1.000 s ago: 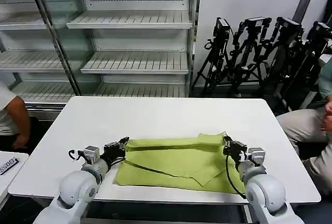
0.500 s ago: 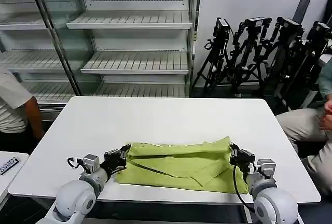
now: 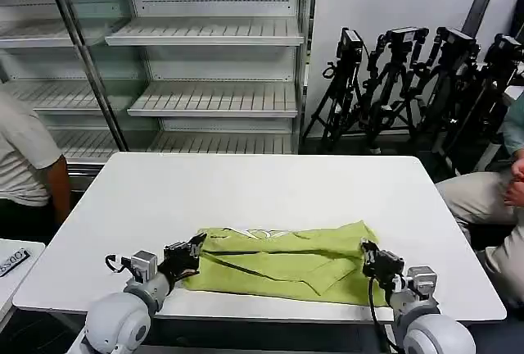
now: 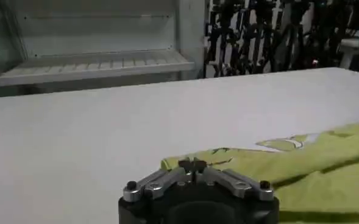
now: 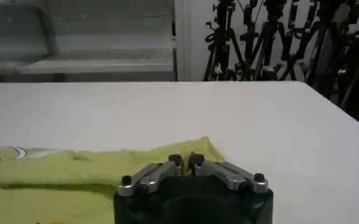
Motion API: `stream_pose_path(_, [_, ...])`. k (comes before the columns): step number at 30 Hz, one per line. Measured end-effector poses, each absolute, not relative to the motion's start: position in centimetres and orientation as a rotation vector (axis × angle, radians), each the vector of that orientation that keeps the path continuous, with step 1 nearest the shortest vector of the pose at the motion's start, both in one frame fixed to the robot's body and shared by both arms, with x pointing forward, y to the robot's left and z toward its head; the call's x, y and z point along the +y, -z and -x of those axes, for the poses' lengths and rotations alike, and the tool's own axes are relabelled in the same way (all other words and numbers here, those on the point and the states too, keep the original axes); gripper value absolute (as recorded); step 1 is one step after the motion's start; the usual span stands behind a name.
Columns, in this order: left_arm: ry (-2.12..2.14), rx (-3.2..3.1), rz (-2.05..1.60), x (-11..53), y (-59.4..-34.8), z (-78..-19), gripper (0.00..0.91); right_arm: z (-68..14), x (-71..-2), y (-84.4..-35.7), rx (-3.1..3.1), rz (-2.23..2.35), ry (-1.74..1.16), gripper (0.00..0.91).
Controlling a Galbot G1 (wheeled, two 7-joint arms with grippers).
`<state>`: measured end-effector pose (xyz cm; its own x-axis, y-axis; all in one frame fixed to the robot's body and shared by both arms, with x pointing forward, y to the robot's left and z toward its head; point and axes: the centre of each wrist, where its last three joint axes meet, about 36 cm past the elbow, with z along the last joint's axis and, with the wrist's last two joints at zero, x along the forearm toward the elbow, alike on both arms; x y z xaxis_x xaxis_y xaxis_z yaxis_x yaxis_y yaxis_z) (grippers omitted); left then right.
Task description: Fold and organize the clothes.
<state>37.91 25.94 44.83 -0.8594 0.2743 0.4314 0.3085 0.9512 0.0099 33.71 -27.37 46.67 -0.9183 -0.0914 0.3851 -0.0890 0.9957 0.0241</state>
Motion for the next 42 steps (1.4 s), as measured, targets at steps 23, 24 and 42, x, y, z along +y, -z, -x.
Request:
stream_pose_path(23, [-0.023,-2.625,0.114,20.5,-43.5,-35.9,0.02,-30.4,-28.2,-48.5,-2.766,-0.085,0.0,0.907])
stream_pose_path(24, [-0.024,-2.621,0.104,20.3,-43.5,-35.9,0.01,-30.3,-28.3,-48.5,-2.767,-0.084,-0.001,0.907])
stream_pose_path(42, [0.108,-2.637,0.077,19.9,-41.5,-35.7,0.0,-29.7,-28.1,-49.1,-2.779,-0.082,-0.002,0.907])
